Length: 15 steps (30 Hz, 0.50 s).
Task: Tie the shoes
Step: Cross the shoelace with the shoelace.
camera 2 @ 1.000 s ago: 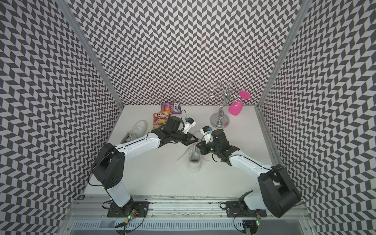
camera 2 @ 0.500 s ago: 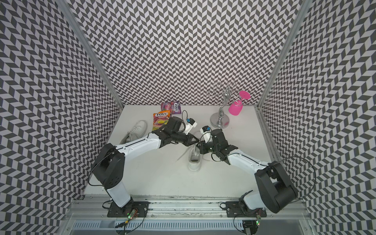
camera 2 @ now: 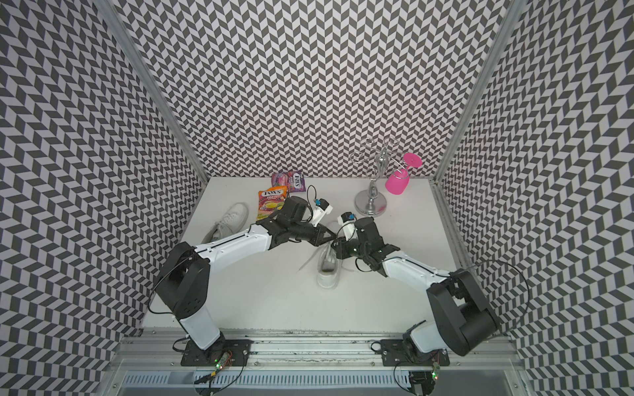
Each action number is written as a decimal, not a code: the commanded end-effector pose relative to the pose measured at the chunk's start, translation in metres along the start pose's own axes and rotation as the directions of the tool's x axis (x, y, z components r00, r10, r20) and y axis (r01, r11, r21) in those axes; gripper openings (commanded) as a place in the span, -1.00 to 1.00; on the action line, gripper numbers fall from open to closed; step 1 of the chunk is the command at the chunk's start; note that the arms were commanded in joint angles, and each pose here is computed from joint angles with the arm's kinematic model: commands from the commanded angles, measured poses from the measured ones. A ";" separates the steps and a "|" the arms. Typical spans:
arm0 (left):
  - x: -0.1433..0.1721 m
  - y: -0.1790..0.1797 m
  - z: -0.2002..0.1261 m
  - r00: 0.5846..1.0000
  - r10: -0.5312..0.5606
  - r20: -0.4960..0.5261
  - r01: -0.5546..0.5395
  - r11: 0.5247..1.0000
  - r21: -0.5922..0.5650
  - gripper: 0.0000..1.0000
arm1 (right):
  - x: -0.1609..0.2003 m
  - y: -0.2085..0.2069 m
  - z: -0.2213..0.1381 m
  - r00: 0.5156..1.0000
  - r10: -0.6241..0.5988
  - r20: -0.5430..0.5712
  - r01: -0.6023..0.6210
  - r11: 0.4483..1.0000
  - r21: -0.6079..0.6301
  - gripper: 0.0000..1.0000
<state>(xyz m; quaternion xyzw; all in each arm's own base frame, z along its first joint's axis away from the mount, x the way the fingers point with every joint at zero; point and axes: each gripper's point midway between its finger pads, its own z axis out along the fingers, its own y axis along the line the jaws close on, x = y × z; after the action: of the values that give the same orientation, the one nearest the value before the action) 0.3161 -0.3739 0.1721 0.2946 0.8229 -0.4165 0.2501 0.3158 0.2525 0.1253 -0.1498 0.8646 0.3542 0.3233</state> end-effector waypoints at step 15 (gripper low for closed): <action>0.021 -0.019 0.008 1.000 -0.012 -0.027 0.013 0.997 0.070 -0.60 | -0.017 0.013 -0.008 0.997 0.016 0.081 -0.009 0.996 -0.093 -1.00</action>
<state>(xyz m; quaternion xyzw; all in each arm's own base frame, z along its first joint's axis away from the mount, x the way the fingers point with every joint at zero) 0.3160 -0.3756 0.1694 0.2828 0.8190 -0.4259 0.2606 0.3128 0.2522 0.1242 -0.1374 0.8608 0.3768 0.3132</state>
